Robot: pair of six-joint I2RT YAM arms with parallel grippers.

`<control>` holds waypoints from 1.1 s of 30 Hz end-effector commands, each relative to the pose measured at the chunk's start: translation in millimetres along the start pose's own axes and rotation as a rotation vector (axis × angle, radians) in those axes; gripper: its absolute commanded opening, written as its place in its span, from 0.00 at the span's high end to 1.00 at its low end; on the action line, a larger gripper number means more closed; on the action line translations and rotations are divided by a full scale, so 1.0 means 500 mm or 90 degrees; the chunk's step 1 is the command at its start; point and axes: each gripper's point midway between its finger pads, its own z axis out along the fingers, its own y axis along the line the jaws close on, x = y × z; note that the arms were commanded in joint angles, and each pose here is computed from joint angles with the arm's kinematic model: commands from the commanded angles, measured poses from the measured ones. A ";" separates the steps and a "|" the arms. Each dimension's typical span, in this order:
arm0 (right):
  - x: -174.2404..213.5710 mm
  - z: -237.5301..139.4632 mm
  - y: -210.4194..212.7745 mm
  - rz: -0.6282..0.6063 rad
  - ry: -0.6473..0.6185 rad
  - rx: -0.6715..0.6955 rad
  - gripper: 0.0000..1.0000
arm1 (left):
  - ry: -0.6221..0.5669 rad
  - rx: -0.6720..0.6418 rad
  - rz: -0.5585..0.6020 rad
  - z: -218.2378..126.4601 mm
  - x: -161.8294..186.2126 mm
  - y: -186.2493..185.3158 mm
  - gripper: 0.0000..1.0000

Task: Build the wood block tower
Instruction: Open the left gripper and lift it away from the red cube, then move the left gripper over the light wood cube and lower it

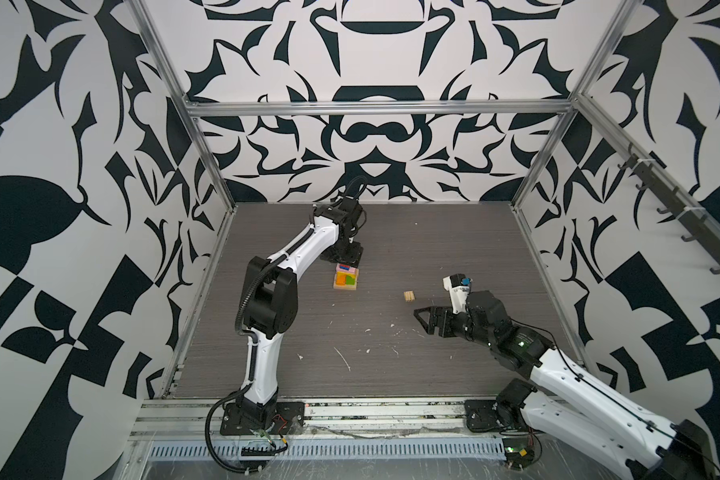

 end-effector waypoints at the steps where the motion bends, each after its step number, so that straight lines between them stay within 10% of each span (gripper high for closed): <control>1: -0.033 -0.010 0.029 -0.017 -0.028 -0.019 0.09 | -0.030 -0.012 0.000 -0.061 -0.004 0.007 0.22; 33: -0.016 -0.008 0.011 -0.010 -0.031 -0.013 0.09 | -0.104 0.112 -0.059 -0.142 0.012 -0.196 0.23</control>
